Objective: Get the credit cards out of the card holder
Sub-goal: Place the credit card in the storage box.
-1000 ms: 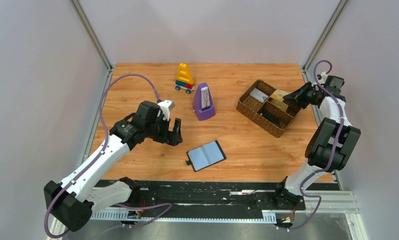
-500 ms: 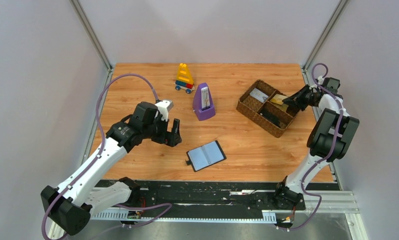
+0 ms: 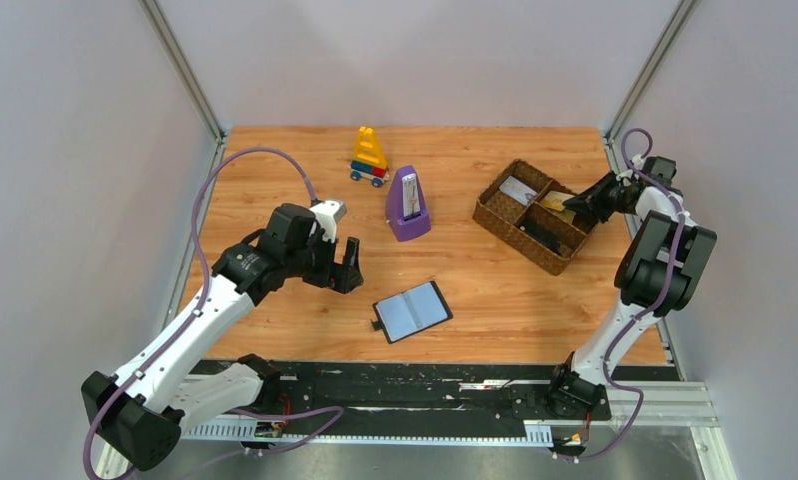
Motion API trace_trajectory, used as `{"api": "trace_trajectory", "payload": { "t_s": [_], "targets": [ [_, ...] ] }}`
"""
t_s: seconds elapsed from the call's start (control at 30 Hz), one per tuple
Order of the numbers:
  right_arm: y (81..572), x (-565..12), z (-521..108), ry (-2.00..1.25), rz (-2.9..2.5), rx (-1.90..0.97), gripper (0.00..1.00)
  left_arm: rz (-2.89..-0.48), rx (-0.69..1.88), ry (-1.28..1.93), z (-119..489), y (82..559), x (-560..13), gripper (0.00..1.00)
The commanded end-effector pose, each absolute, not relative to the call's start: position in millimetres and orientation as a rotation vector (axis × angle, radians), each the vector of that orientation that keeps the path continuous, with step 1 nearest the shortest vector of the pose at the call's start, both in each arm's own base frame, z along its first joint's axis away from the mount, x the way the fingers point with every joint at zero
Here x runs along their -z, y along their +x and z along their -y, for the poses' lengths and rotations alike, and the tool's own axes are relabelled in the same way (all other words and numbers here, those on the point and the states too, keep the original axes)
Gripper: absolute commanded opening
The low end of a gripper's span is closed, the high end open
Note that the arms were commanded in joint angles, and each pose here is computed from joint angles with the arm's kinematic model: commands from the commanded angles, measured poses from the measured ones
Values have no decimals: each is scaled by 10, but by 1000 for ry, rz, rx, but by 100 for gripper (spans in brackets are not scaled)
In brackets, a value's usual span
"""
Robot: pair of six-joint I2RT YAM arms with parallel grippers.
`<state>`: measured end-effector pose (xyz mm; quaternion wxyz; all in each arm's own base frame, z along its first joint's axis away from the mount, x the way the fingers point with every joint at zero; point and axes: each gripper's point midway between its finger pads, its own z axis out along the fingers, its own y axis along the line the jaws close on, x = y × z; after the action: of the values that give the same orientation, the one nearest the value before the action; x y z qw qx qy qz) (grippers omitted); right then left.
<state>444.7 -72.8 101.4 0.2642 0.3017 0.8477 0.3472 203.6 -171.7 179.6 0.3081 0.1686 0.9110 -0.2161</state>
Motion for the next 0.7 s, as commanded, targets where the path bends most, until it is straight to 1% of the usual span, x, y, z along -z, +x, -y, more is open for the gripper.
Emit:
{"api": "trace_trajectory", "payload": {
  "t_s": [0.0, 0.3, 0.43, 0.67],
  "targets": [
    [4560, -1103, 781, 780, -2261, -950, 5, -2355, 559, 465, 1711, 2074, -1905, 100],
    [4616, -987, 821, 799, -2275, -944, 10, -2354, 559, 465, 1710, 2076, -1909, 100],
    [4617, -949, 848, 809, -2281, -921, 20, -2351, 556, 466, 1707, 2078, -1914, 100],
    [4644, -959, 894, 833, -2278, -885, 26, -2342, 557, 466, 1701, 2074, -1933, 100]
  ]
}}
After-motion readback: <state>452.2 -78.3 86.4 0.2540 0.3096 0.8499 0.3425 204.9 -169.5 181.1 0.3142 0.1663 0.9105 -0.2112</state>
